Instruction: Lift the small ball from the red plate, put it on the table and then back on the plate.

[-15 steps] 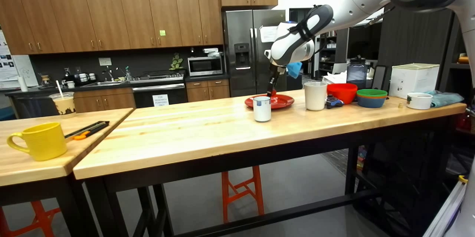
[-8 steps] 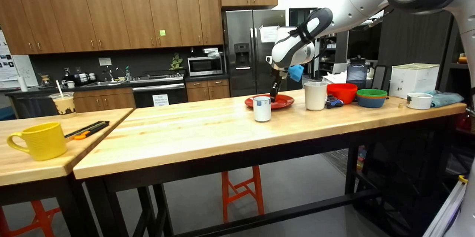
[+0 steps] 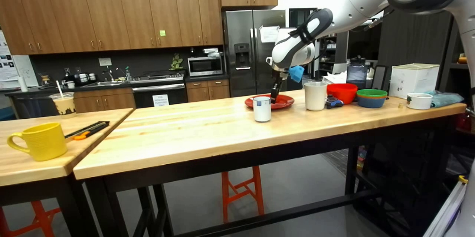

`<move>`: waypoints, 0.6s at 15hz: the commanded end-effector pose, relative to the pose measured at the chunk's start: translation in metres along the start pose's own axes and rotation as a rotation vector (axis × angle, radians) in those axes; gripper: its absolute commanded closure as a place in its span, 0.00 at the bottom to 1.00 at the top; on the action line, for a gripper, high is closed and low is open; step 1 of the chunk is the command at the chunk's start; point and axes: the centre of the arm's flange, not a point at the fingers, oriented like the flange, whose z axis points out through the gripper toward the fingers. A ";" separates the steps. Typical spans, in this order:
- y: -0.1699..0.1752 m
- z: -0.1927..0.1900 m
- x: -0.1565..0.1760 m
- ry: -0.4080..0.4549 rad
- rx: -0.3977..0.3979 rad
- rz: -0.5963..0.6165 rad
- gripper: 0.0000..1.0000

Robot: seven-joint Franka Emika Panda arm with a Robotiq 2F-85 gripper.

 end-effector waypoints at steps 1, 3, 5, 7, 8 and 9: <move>0.002 -0.007 -0.005 -0.006 -0.003 -0.006 0.24; 0.002 -0.009 -0.005 -0.005 -0.006 -0.008 0.14; 0.003 -0.011 -0.005 -0.003 -0.011 -0.011 0.02; 0.004 -0.013 -0.006 -0.001 -0.015 -0.010 0.00; 0.005 -0.015 -0.006 0.002 -0.017 -0.011 0.00; 0.006 -0.017 -0.005 0.007 -0.020 -0.012 0.00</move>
